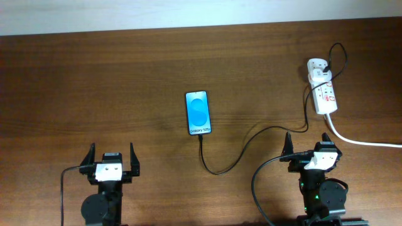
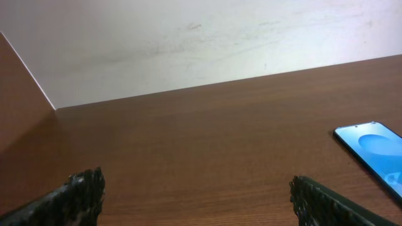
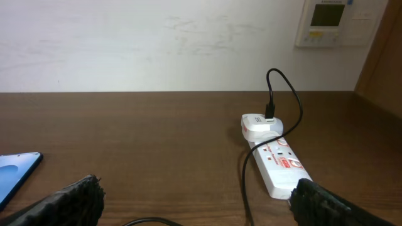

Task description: Plug charger to phone and switch on socket

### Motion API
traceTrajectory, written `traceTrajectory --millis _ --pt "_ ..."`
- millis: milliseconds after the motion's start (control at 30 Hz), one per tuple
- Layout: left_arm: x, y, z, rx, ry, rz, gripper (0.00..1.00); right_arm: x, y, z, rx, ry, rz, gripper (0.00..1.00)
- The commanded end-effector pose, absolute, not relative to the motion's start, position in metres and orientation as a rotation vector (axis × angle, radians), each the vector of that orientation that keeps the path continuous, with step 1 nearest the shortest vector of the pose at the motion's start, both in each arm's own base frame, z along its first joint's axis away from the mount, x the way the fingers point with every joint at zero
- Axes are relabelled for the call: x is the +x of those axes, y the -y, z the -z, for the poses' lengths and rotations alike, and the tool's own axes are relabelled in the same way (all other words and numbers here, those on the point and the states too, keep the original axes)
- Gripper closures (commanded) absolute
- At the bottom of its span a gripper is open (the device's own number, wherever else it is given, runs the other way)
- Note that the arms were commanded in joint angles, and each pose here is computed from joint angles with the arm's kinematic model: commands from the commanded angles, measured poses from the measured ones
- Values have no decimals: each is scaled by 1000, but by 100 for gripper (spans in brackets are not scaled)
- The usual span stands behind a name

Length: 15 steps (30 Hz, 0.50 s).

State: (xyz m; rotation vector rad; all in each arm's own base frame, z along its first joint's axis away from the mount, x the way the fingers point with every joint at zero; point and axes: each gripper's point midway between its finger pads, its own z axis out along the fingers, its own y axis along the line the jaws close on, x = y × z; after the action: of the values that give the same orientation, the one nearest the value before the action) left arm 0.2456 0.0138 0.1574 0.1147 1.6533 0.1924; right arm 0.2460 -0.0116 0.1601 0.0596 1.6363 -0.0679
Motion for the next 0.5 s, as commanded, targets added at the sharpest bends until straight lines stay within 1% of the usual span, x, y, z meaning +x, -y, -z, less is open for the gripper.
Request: traceTrajectory --millis 0,467 --pt "246 -13 -156 136 -1649 -200 1 246 11 -157 54 -1643 68 2" --pt "246 -13 -156 136 -1649 -200 1 246 11 -157 54 -1643 68 2"
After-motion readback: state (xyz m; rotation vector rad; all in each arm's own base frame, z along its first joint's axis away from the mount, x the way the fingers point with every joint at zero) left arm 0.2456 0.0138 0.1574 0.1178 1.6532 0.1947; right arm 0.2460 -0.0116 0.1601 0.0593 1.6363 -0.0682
